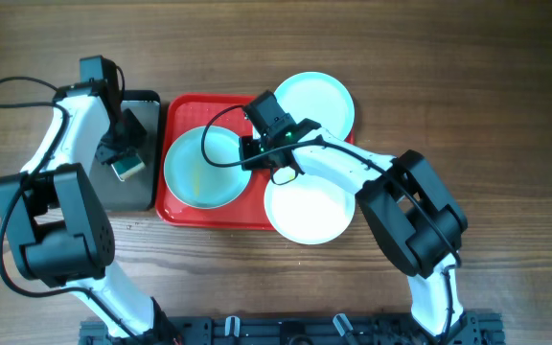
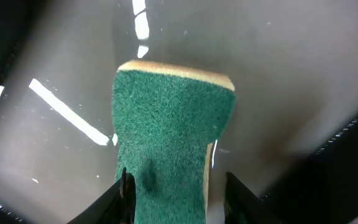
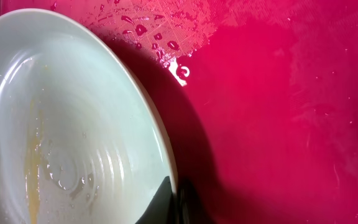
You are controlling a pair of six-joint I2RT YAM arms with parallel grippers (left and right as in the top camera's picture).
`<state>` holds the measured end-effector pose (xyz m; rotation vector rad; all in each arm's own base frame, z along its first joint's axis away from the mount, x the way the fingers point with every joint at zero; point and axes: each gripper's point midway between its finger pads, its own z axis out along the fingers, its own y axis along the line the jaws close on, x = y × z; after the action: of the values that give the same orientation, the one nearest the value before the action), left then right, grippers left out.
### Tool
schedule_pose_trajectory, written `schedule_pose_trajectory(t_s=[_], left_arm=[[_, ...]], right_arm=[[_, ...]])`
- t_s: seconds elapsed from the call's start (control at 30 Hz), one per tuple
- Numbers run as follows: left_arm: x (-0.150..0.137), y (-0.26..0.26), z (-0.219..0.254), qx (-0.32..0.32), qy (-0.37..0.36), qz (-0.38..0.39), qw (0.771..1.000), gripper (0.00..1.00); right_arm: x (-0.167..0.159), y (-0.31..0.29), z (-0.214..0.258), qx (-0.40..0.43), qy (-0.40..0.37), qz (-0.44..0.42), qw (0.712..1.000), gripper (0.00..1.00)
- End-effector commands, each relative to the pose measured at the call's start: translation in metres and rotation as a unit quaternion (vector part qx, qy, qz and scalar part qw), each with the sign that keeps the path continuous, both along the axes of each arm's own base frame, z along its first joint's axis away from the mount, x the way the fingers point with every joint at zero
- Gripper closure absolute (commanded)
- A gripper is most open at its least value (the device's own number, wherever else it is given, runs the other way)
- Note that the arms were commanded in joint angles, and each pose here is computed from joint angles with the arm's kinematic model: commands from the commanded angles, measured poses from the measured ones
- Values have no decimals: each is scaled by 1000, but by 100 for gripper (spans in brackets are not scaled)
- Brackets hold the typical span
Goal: Clean dirty plates on tray and stack at the side
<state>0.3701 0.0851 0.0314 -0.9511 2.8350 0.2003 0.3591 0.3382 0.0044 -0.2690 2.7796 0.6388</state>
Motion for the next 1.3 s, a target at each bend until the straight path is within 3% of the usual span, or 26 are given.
schedule_pose_trajectory(t_s=[0.0,0.17,0.27,0.33,0.5,0.7,0.87,1.1,1.27], left_arm=[[-5,0,-13,-5,3,9,1000,59],[-4,1,-16,-2,-2,10,1000,62],[-2,4,-14,-2,-8,13,1000,76],[-1,7,-10,-2,-11,16,1000,81],[1,13,13,2,-30,22,999,79],[-3,5,21,-21,-32,-2,999,60],[-1,4,10,-21,-34,-19,999,66],[-6,5,-13,-22,-12,-18,1000,67],[-6,5,-15,-23,-8,-18,1000,78]], right_arm=[[-4,0,-15,-9,14,0,1000,96],[-4,0,-15,-9,14,-1,1000,96],[-4,0,-15,-8,13,-1,1000,96],[-4,0,-15,-8,13,-1,1000,96],[-3,1,-14,-7,11,-1,1000,96],[-3,1,-14,-5,10,0,1000,96],[-3,1,-14,-6,11,0,1000,96],[-4,0,-15,-9,14,0,1000,96],[-4,0,-15,-8,13,0,1000,96]])
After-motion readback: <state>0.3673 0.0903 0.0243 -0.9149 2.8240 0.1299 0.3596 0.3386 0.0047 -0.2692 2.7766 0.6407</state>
